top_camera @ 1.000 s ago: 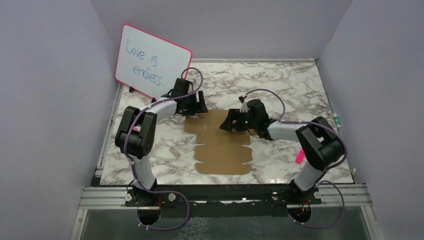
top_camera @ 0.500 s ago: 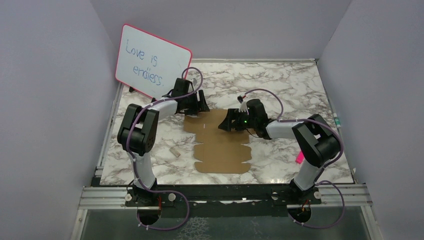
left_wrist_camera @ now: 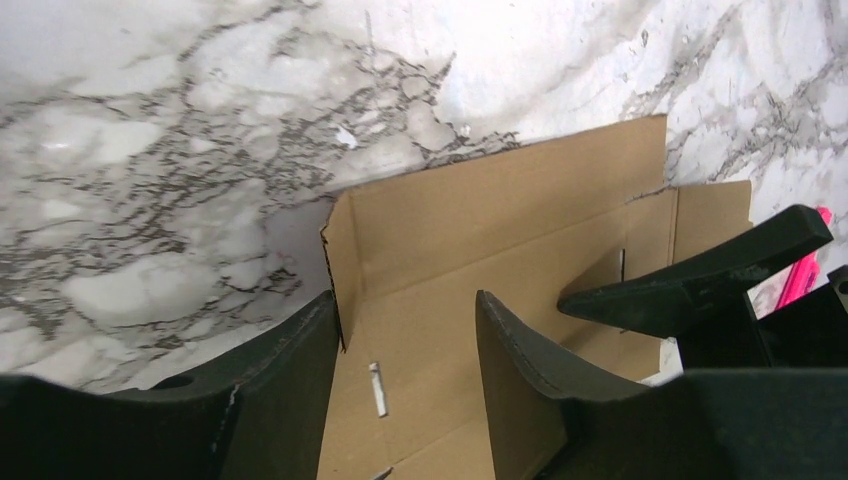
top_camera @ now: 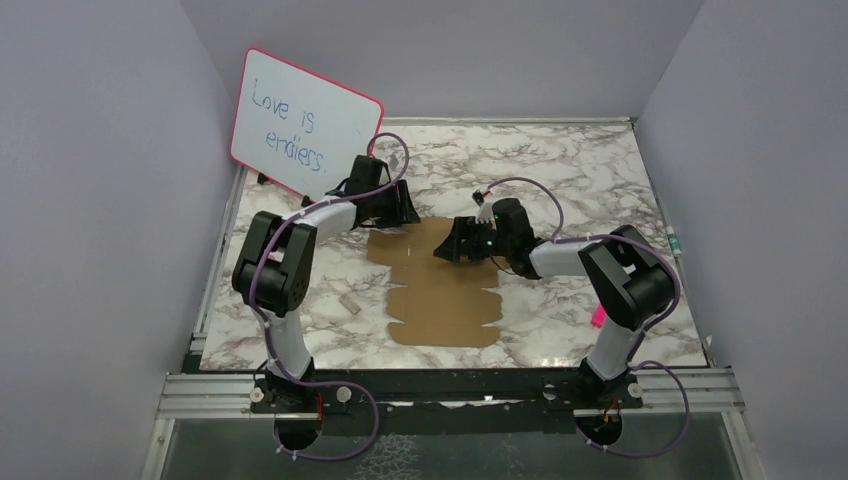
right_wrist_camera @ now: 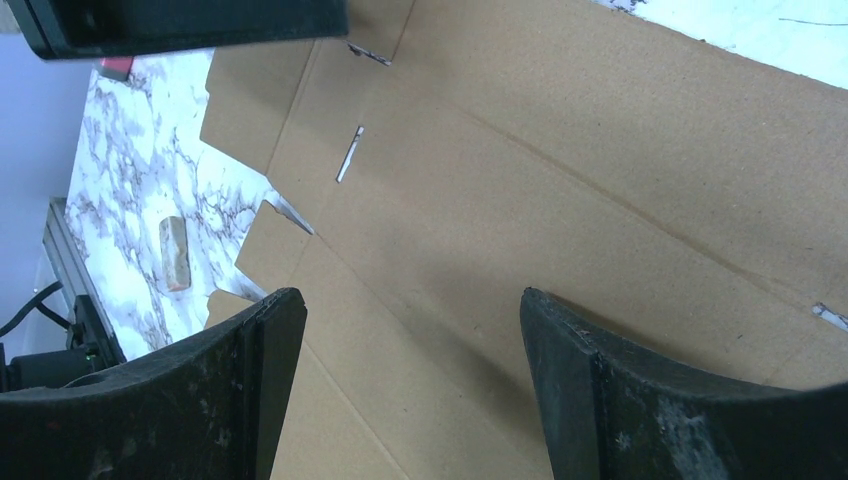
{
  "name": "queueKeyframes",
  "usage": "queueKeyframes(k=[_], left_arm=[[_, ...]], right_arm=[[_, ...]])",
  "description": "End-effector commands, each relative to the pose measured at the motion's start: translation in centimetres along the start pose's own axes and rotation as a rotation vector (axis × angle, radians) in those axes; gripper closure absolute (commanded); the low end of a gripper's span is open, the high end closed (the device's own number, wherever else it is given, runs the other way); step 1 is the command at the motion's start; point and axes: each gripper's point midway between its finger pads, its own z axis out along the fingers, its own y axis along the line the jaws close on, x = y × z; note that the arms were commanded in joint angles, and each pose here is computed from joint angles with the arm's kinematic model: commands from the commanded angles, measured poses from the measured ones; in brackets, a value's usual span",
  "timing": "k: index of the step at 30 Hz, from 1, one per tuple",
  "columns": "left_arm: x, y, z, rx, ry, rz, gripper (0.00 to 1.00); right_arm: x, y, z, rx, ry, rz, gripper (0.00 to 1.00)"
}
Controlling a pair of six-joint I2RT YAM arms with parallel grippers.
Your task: Fold the paper box
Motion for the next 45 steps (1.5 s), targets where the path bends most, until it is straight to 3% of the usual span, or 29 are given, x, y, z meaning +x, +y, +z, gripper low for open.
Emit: queueKeyframes(k=[1, 13, 23, 34, 45], left_arm=[[0.2, -2.3, -0.6, 0.012, 0.0, 0.043, 0.48], [1.1, -3.6, 0.5, -0.068, 0.026, 0.138, 0.5], [0.2, -3.1, -3.1, -0.145, -0.031, 0.19, 0.43], [6.1, -1.4, -7.9, -0.143, -0.007, 0.125, 0.4], [10.0, -0.9, -7.7, -0.065, 0.014, 0.038, 0.38]], right_arm=[[2.5, -1.7, 0.4, 0.036, 0.071, 0.032, 0.16], [2.7, -1.9, 0.5, 0.045, 0.079, 0.03, 0.16], [-0.3, 1.1, -1.9, 0.001, 0.024, -0.006, 0.15], [2.3, 2.5, -4.5, -0.049, 0.047, 0.047, 0.15], [4.5, 2.4, -4.8, -0.065, 0.082, 0.083, 0.15]])
